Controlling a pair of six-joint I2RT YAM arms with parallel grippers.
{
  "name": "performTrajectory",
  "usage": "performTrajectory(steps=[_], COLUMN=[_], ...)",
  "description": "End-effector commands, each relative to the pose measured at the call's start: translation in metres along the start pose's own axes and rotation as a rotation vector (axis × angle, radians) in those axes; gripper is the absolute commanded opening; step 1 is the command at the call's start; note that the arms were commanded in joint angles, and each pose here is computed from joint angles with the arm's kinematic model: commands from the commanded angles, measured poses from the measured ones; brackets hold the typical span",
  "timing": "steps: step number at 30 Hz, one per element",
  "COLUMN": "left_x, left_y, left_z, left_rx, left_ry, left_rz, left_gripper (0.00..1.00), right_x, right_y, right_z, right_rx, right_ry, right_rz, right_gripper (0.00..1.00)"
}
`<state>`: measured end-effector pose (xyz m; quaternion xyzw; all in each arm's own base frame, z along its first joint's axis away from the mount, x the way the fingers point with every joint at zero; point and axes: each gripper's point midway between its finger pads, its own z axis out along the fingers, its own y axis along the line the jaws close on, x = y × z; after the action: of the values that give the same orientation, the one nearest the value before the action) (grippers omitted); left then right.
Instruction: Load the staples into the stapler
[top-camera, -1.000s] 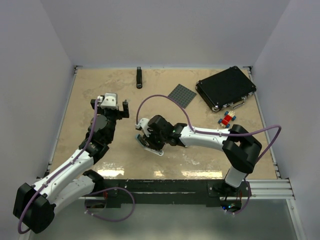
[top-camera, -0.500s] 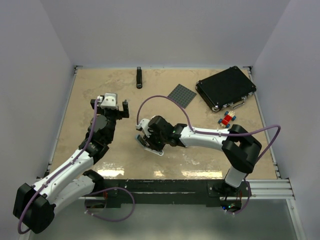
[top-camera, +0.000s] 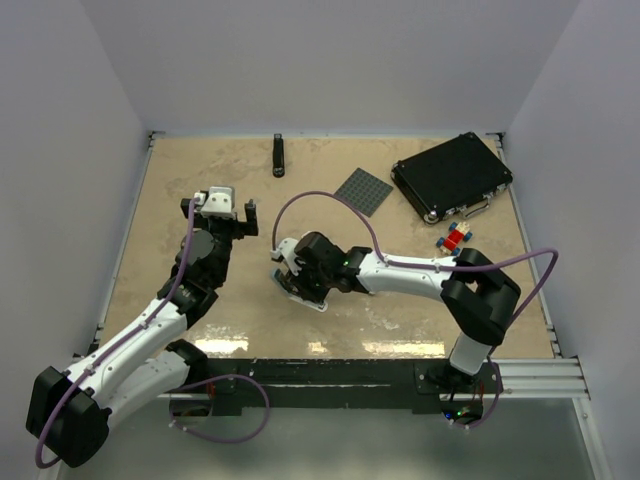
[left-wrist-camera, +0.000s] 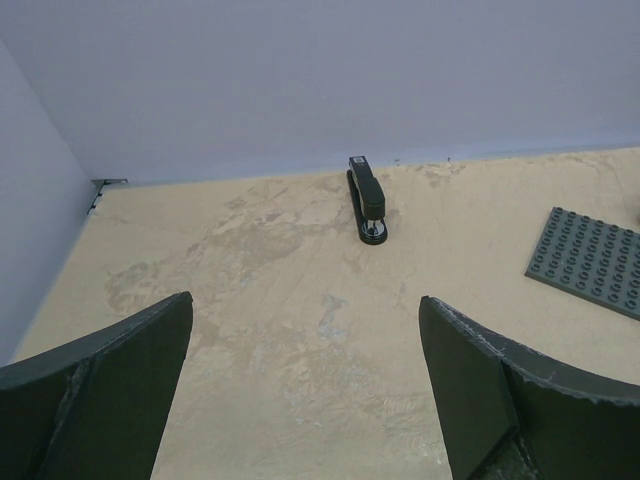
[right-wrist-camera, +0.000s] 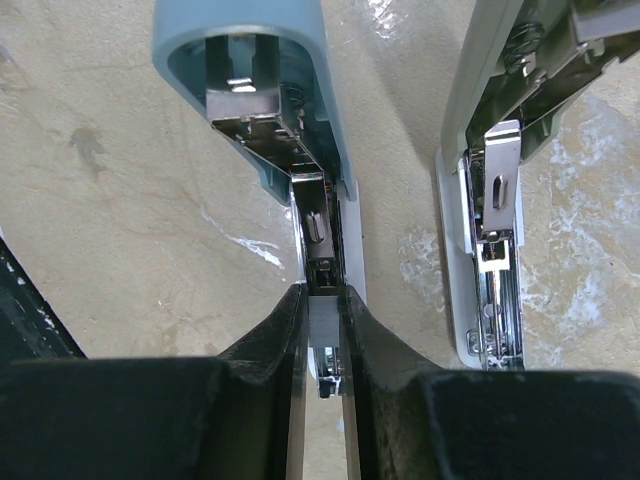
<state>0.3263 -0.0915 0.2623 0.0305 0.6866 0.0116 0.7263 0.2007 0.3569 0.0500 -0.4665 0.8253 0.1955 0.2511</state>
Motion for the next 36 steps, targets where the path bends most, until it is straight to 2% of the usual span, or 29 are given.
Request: performTrajectory(steps=[1,7,25,36], left_x=[-0.011,-0.012,-0.012,-0.012], left_y=[0.000,0.000,0.001,0.000], left_z=[-0.001,-0.002,-0.002,-0.002], left_rx=[-0.001,-0.001,-0.002,0.000], left_ry=[-0.045,-0.046,-0.047,-0.048], left_rz=[-0.024,-0.024,-0.024,-0.026], left_gripper=[1.00,1.00,1.00,1.00], right_x=[-0.037,-0.047,-0.009,-0.019], right_y=[0.004,0.001,-0.004,-0.002], right_z=[-0.019,-0.025,0.000,-0.006], right_rx=[0.002,0.021,0.031,0.020], right_ry=[-0.085,-0.103,-0.013,-0.038], right_rz=[-0.021,-0.027,-0.017,-0.021], right_gripper=[0.10,0.10,0.09,0.09])
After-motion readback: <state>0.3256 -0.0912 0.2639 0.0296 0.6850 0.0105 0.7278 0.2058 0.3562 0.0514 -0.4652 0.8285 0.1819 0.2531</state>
